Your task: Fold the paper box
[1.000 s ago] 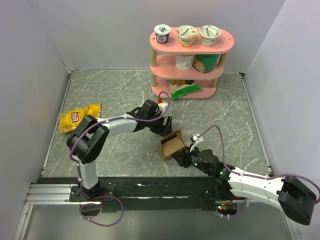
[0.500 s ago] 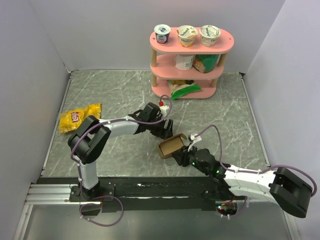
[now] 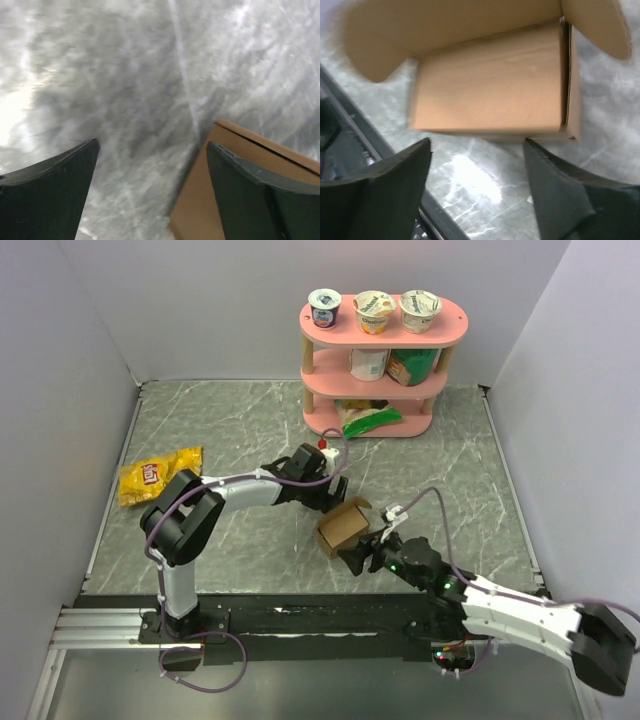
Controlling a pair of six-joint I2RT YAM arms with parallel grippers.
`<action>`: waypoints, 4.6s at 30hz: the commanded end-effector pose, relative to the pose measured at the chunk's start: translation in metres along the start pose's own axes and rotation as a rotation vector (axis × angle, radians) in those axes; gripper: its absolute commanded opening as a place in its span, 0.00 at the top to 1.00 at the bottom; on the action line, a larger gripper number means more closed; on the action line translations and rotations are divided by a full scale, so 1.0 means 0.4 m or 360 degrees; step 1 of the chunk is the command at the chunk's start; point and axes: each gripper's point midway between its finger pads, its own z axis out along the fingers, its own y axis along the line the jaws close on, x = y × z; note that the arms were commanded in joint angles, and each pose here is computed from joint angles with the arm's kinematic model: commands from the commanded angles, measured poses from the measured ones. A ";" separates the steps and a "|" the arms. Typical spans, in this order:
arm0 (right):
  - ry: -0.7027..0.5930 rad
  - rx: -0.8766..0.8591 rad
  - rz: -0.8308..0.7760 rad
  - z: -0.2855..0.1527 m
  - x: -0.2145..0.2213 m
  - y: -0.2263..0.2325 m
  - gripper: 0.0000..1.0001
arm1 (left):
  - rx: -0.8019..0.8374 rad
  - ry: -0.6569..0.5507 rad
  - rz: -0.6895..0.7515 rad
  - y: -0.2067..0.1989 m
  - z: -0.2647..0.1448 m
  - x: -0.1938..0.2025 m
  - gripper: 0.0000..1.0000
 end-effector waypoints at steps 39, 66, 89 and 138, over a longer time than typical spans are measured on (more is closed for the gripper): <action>0.0155 0.0362 -0.0115 0.091 -0.301 -0.177 0.59 | -0.0239 -0.0418 -0.0492 -0.042 -0.240 0.067 0.65; 0.0165 0.0360 -0.0134 0.047 -0.262 -0.119 0.48 | -0.0393 -0.0535 -0.0392 0.019 -0.252 -0.076 0.32; 0.0174 -0.0631 -0.0861 0.051 -0.322 0.046 0.25 | -0.0144 -0.0772 -0.0511 0.122 -0.525 -0.080 0.04; -0.0147 0.0433 -0.0673 0.126 -0.365 -0.190 1.00 | 0.0097 -0.0873 0.0285 -0.030 -0.351 -0.149 0.17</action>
